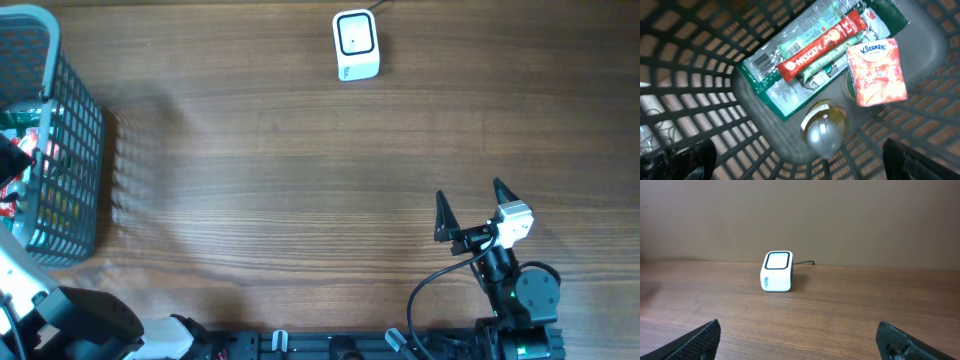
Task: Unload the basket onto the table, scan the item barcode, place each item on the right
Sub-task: 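Reach the left gripper into the basket and grasp the Vim bottle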
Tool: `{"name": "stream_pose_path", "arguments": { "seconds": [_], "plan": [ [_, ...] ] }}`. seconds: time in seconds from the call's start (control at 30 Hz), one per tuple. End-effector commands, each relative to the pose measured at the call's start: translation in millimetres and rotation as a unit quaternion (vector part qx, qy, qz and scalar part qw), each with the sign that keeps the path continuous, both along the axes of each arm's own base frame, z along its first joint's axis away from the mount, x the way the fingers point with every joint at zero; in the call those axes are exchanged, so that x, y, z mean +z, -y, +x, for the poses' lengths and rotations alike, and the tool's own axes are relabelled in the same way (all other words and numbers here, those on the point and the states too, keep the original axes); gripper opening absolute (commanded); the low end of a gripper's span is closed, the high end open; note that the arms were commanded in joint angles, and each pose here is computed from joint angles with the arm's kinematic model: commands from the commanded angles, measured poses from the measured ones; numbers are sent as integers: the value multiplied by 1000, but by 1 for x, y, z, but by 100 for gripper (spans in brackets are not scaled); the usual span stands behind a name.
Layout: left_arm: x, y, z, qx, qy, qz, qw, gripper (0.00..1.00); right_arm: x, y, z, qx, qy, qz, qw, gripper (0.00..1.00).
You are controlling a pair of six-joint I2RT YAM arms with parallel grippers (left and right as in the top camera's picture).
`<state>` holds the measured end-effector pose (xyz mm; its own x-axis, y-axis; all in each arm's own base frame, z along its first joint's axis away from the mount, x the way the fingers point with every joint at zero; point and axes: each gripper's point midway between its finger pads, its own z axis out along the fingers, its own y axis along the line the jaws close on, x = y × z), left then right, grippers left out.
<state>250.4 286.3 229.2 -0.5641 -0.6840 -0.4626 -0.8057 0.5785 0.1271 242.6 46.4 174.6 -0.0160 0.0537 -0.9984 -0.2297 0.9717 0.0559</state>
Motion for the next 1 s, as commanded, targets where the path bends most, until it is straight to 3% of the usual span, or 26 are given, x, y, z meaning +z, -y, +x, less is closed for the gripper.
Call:
{"name": "stream_pose_path", "arguments": {
  "seconds": [0.0,0.47,0.7,0.97],
  "plan": [
    [-33,5,0,-19,-29,-25,999,100,1,-1,0,4,2,2,1000,100],
    [-82,7,9,-29,-21,-43,998,100,1,-1,0,4,2,2,1000,100],
    [-114,13,15,-38,-26,-83,995,100,1,-1,0,4,2,2,1000,100],
    [-125,17,28,-51,-4,-105,993,85,1,-1,0,4,2,2,1000,99]
  ]
}}
